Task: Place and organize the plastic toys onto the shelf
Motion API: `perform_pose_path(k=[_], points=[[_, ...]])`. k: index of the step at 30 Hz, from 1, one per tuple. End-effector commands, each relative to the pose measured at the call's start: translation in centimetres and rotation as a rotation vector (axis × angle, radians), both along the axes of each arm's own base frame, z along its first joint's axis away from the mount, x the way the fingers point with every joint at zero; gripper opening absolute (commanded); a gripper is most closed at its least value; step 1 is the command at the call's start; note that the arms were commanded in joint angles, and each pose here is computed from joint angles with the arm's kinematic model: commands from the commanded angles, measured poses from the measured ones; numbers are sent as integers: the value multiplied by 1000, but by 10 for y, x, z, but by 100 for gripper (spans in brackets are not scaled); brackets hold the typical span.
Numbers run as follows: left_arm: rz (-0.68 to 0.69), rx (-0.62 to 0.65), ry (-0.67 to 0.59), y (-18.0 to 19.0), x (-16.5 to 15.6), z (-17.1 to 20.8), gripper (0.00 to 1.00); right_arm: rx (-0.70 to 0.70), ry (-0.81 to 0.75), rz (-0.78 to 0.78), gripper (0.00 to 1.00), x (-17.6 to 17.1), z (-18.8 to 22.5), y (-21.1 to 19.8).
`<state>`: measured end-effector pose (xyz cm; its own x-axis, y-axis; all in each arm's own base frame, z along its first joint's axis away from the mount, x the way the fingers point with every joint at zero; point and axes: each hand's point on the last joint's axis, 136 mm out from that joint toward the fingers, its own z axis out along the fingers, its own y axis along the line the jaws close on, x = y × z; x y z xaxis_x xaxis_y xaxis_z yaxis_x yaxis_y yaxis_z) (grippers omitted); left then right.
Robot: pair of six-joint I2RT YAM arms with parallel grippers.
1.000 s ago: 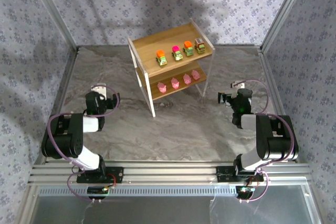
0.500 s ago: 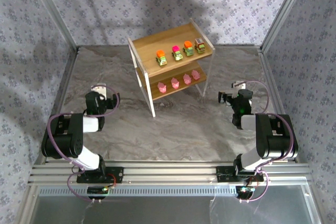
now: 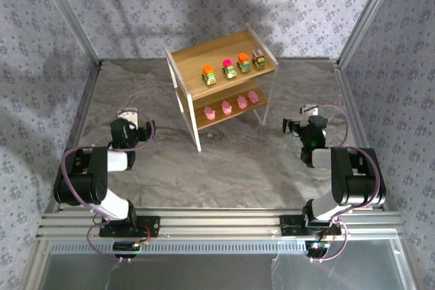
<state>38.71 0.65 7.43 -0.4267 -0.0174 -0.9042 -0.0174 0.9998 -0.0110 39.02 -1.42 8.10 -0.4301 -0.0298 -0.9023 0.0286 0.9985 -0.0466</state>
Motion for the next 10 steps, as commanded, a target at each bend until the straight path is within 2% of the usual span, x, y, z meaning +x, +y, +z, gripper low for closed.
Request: perform_pose_path(k=[1,10], points=[[15,-7,-46,3,11,14,99,8,-6,-13,100,0,-2,-2],[15,-6,-50,3,11,15,100,9,-7,-14,100,0,-2,-3]])
